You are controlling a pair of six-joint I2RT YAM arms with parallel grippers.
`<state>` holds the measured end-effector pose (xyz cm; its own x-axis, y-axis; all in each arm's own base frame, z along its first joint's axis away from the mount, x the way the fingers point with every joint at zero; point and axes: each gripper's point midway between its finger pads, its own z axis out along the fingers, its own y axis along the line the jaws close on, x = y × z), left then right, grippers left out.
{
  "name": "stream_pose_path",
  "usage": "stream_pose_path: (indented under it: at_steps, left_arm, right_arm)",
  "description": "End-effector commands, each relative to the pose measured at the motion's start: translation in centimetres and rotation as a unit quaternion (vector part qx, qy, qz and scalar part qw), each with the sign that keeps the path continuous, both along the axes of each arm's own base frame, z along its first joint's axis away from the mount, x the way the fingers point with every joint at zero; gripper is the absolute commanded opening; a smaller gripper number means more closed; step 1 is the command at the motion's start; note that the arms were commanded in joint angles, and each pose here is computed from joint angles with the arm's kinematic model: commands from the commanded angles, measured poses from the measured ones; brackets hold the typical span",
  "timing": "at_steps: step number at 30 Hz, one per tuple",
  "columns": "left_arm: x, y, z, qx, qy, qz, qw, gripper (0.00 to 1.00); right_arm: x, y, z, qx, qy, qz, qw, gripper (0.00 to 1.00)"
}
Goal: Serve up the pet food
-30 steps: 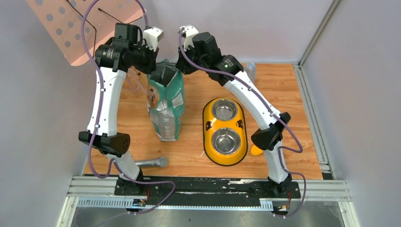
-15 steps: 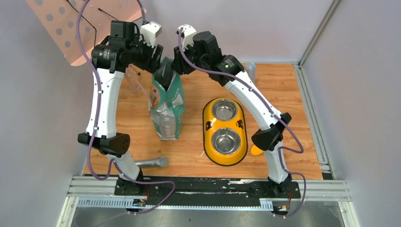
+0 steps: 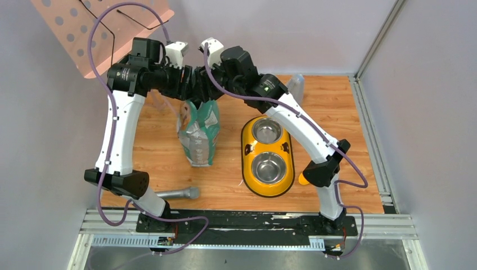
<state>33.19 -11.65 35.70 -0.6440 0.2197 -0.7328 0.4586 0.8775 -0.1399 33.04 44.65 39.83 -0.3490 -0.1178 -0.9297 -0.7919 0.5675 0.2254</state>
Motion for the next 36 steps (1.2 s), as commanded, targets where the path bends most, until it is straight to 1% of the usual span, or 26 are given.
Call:
stream_pose_path:
  at_steps: [1, 2, 3, 5, 6, 7, 8, 9, 11, 14, 17, 18, 22, 24, 26, 31, 34, 36]
  left_arm:
    - [-1.2, -0.5, 0.9, -0.026, 0.004, -0.003, 1.0, 0.59]
    - [-1.4, -0.7, 0.9, -0.03, 0.007, -0.007, 1.0, 0.54]
    - [-1.5, -0.7, 1.0, -0.03, 0.006, -0.008, 0.999, 0.51]
    - [-1.8, -0.7, 1.2, -0.032, 0.005, -0.009, 0.999, 0.35]
    - [-1.9, -0.8, 1.2, -0.034, 0.005, -0.011, 0.999, 0.31]
    - [-2.0, -0.8, 1.6, -0.037, -0.001, -0.013, 0.999, 0.21]
    - [-2.1, -1.1, 2.0, -0.043, -0.006, -0.019, 0.999, 0.16]
    - [-2.0, -1.1, 2.7, -0.044, -0.018, -0.021, 0.999, 0.05]
    - [-1.6, -0.7, 4.1, -0.034, -0.048, -0.017, 0.998, 0.0]
    - [-0.5, 0.7, 5.7, -0.004, -0.093, 0.004, 0.996, 0.0]
    - [-0.4, 0.5, 7.5, -0.013, -0.125, -0.001, 0.992, 0.0]
    - [-0.7, -0.3, 7.7, -0.027, -0.125, -0.019, 0.992, 0.0]
    - [-1.3, -1.5, 7.3, -0.056, -0.108, -0.044, 0.992, 0.0]
    - [-1.5, -1.9, 7.3, -0.065, -0.102, -0.05, 0.991, 0.0]
    - [-1.5, -2.1, 7.5, -0.07, -0.103, -0.053, 0.991, 0.0]
    - [-1.3, -2.0, 7.6, -0.068, -0.108, -0.049, 0.991, 0.0]
    - [-0.9, -1.8, 7.4, -0.065, -0.107, -0.043, 0.991, 0.0]
    - [-0.1, -1.4, 6.7, -0.051, -0.106, -0.03, 0.993, 0.0]
  right_arm:
    - [-0.5, -1.0, -0.4, -0.018, 0.003, -0.045, 0.999, 0.42]
    - [-0.7, -1.1, -0.3, -0.019, 0.001, -0.048, 0.999, 0.41]
    - [-0.2, -1.5, -0.2, -0.022, -0.006, -0.067, 0.997, 0.4]
    - [0.2, -2.3, 1.0, -0.016, -0.02, -0.092, 0.995, 0.39]
    - [0.3, -2.6, 1.7, -0.011, -0.026, -0.1, 0.995, 0.4]
    - [0.4, -2.8, 2.3, -0.007, -0.034, -0.106, 0.994, 0.4]
    - [0.4, -3.0, 2.9, -0.004, -0.042, -0.106, 0.993, 0.4]
    - [0.4, -3.3, 3.4, -0.002, -0.05, -0.108, 0.993, 0.41]
    - [0.3, -3.6, 3.9, -0.007, -0.062, -0.107, 0.992, 0.41]
    - [0.4, -4.1, 3.9, -0.019, -0.076, -0.105, 0.991, 0.4]
    - [0.3, -3.9, 4.1, -0.015, -0.078, -0.097, 0.992, 0.4]
    - [0.5, -3.8, 4.4, -0.011, -0.08, -0.099, 0.992, 0.41]
    - [1.0, -3.5, 6.2, 0.011, -0.101, -0.105, 0.989, 0.47]
    - [1.3, -3.2, 5.9, 0.011, -0.1, -0.107, 0.989, 0.55]
    - [1.8, -2.8, 4.7, -0.001, -0.096, -0.109, 0.989, 0.61]
    - [3.9, -3.5, 1.2, -0.053, -0.092, -0.143, 0.984, 0.62]
    - [4.5, -4.8, 1.3, -0.042, -0.074, -0.135, 0.987, 0.62]
    - [4.7, -5.8, 2.2, -0.026, -0.068, -0.13, 0.989, 0.63]
